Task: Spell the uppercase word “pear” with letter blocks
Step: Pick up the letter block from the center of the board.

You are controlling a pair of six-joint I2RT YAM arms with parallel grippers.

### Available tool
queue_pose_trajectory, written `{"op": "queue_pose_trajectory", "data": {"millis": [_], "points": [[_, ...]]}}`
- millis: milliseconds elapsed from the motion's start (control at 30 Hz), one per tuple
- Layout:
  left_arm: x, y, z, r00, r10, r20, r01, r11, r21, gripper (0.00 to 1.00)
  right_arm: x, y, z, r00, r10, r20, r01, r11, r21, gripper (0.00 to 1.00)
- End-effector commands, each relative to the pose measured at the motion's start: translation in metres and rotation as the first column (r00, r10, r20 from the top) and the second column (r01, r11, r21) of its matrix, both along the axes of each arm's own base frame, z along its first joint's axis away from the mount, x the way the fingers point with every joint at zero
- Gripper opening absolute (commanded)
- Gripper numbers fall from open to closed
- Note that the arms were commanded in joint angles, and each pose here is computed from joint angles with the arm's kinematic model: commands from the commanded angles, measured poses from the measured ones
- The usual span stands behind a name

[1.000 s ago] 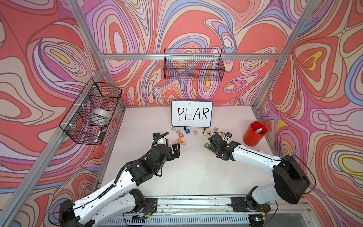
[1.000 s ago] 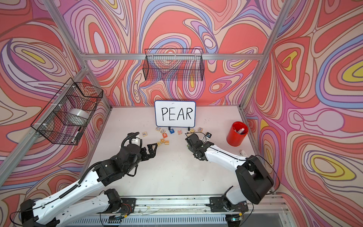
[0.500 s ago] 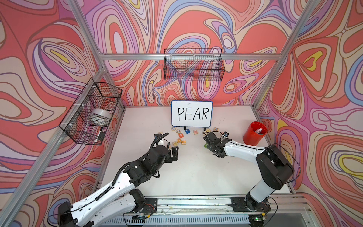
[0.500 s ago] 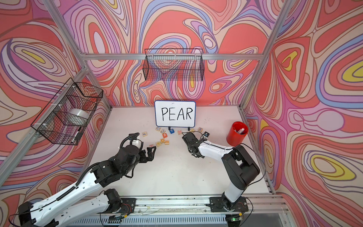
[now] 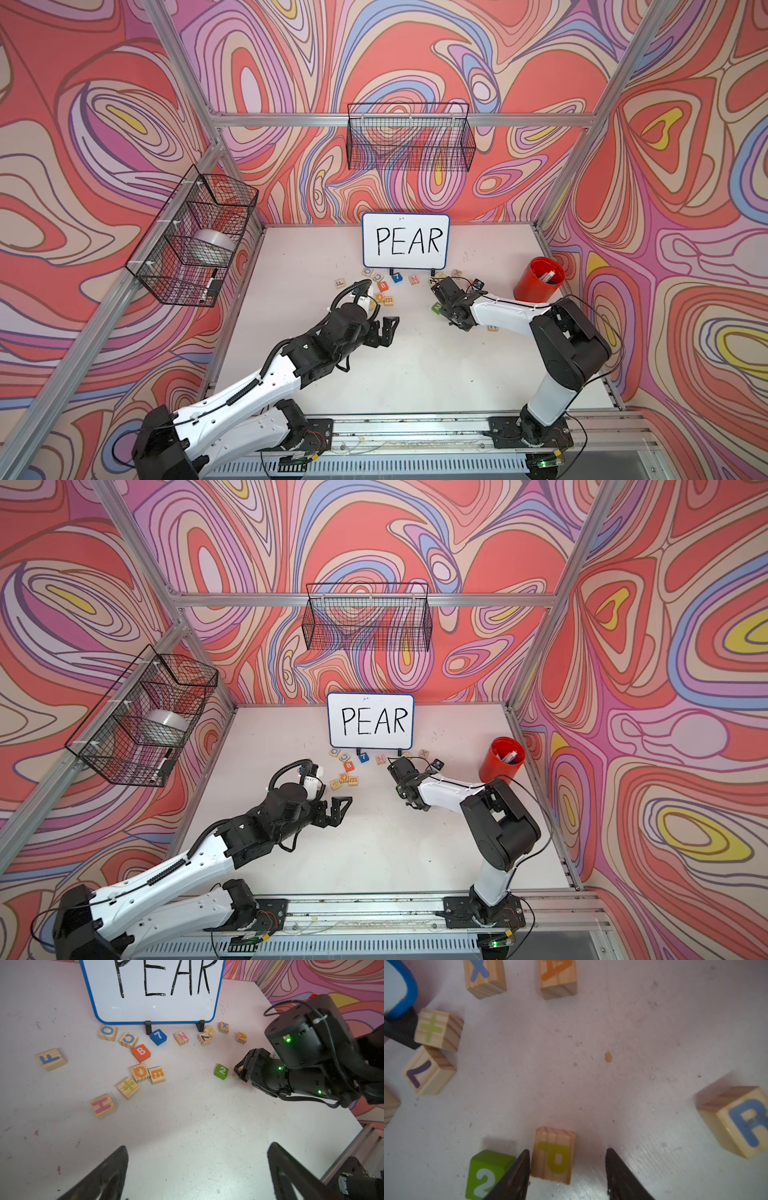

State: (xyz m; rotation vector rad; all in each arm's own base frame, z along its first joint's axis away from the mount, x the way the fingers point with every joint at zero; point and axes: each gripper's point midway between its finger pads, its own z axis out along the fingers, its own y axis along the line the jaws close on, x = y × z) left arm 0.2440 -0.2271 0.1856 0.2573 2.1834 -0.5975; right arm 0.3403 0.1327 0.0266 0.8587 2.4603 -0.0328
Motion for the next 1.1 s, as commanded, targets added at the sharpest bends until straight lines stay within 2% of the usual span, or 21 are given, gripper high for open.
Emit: {"op": "queue_pose_trajectory", "data": {"millis": [0, 67, 433, 533, 667, 833, 967, 1067], "points": [[0.003, -0.021, -0.001, 0.996, -0.085, 0.023, 0.085, 0.996, -0.01, 1.0, -0.006, -0.001, -0.009, 0.999, -0.008, -0.037, 0.008, 1.0, 0.001, 0.53], [0.005, -0.029, -0.008, 0.994, -0.105, 0.006, 0.105, 0.994, -0.009, 1.0, -0.008, -0.001, -0.011, 0.999, -0.008, -0.043, 0.008, 1.0, 0.004, 0.5], [0.014, -0.054, -0.035, 0.987, -0.146, -0.066, 0.147, 0.989, 0.005, 1.0, -0.014, -0.008, -0.017, 0.998, -0.016, -0.057, 0.015, 1.0, -0.018, 0.46], [0.014, -0.053, -0.035, 0.987, -0.146, -0.067, 0.147, 0.989, 0.006, 1.0, -0.012, -0.008, -0.016, 0.999, 0.004, -0.048, -0.006, 1.0, -0.029, 0.38], [0.013, -0.05, -0.031, 0.989, -0.135, -0.063, 0.135, 0.991, 0.008, 1.0, -0.003, -0.003, -0.005, 0.997, 0.072, -0.005, -0.072, 0.997, -0.036, 0.31], [0.012, -0.04, -0.02, 0.994, -0.104, -0.043, 0.105, 0.995, 0.003, 1.0, 0.006, -0.001, 0.025, 0.978, 0.203, 0.041, -0.198, 0.975, -0.1, 0.29], [0.009, -0.029, -0.01, 0.997, -0.075, -0.027, 0.075, 0.997, 0.002, 1.0, 0.01, 0.013, 0.053, 0.92, 0.384, 0.077, -0.374, 0.92, -0.117, 0.29], [0.006, -0.016, -0.005, 0.999, -0.04, -0.021, 0.04, 0.999, 0.013, 1.0, 0.01, 0.037, 0.07, 0.814, 0.573, 0.096, -0.563, 0.819, -0.114, 0.29]]}}
